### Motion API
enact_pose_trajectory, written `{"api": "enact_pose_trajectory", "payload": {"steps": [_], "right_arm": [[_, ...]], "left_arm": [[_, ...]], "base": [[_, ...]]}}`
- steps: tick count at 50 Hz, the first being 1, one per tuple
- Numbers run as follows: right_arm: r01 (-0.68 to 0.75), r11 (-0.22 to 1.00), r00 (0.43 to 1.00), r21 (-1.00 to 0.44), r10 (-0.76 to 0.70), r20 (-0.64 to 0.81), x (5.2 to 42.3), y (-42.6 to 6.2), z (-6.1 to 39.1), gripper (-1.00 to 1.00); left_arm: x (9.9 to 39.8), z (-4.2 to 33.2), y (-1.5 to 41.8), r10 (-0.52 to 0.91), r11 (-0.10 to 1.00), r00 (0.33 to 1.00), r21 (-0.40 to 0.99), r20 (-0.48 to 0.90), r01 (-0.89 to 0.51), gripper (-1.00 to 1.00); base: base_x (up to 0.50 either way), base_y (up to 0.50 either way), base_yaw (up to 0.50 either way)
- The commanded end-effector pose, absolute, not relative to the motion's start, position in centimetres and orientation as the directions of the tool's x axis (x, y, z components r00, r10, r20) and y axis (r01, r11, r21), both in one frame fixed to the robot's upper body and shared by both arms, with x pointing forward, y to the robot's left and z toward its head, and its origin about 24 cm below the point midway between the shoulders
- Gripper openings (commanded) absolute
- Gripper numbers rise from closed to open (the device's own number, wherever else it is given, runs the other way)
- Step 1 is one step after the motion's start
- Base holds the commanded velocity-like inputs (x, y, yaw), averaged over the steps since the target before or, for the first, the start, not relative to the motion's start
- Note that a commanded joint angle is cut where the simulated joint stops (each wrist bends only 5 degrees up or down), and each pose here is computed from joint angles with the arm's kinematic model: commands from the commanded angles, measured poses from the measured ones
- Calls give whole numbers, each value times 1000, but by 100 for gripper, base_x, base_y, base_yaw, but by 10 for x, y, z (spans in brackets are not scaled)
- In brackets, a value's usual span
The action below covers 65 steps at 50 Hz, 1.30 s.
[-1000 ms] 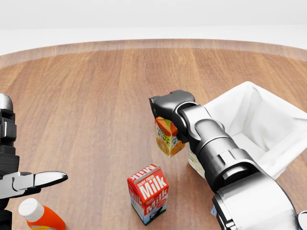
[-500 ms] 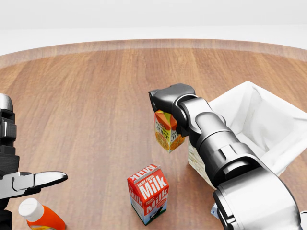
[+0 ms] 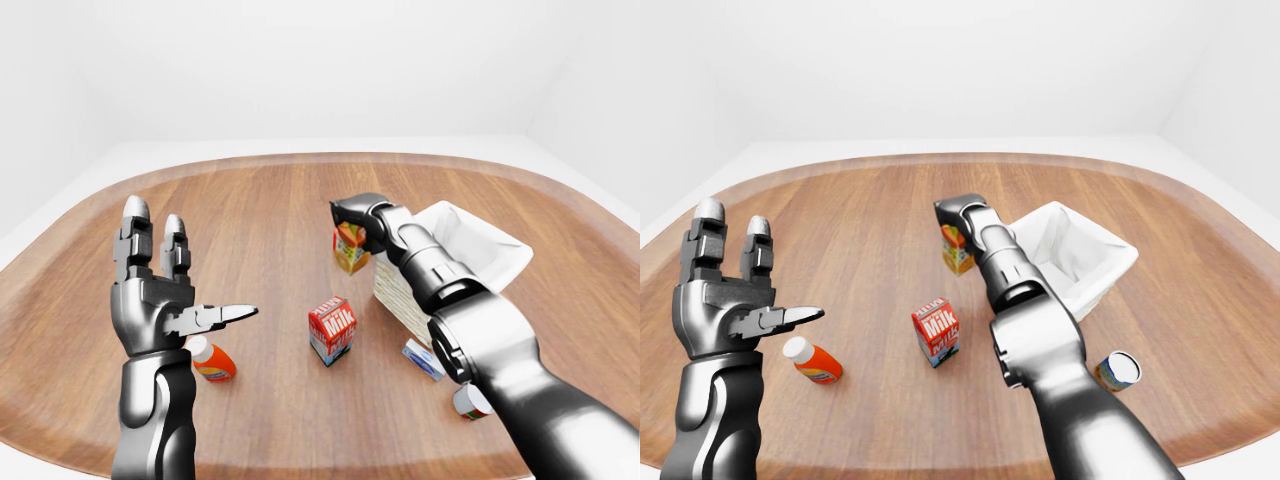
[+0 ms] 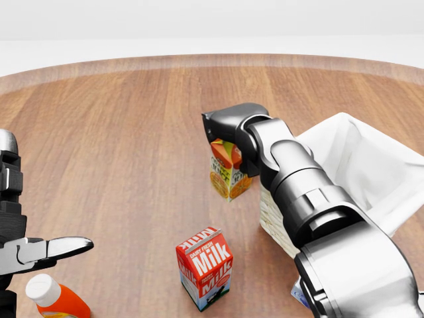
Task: Pick up the orange juice, and put it in the basket.
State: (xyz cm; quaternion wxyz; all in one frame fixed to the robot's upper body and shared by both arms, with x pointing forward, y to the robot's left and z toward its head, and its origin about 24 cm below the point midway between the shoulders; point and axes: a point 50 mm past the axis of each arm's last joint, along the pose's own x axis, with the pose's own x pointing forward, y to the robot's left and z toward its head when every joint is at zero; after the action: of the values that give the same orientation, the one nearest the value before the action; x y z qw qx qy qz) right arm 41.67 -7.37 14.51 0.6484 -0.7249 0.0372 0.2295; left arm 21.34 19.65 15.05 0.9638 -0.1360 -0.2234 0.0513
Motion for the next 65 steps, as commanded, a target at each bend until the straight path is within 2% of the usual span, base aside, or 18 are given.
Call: {"api": "enact_pose_trajectory", "payload": {"steps": [1,65], "right_arm": [[-345,-105,892,-933,273,-361,419,-68,165,-100],[-334,-59,889,-941,313,-335,422,-70,234,-100]], "left_arm": [[213,151,197,160,958,895,-285,417,-38,100],[213,151,197,160,958,895,-285,417,-38,100]], "base": [[0,0,0],[0,0,0]]}}
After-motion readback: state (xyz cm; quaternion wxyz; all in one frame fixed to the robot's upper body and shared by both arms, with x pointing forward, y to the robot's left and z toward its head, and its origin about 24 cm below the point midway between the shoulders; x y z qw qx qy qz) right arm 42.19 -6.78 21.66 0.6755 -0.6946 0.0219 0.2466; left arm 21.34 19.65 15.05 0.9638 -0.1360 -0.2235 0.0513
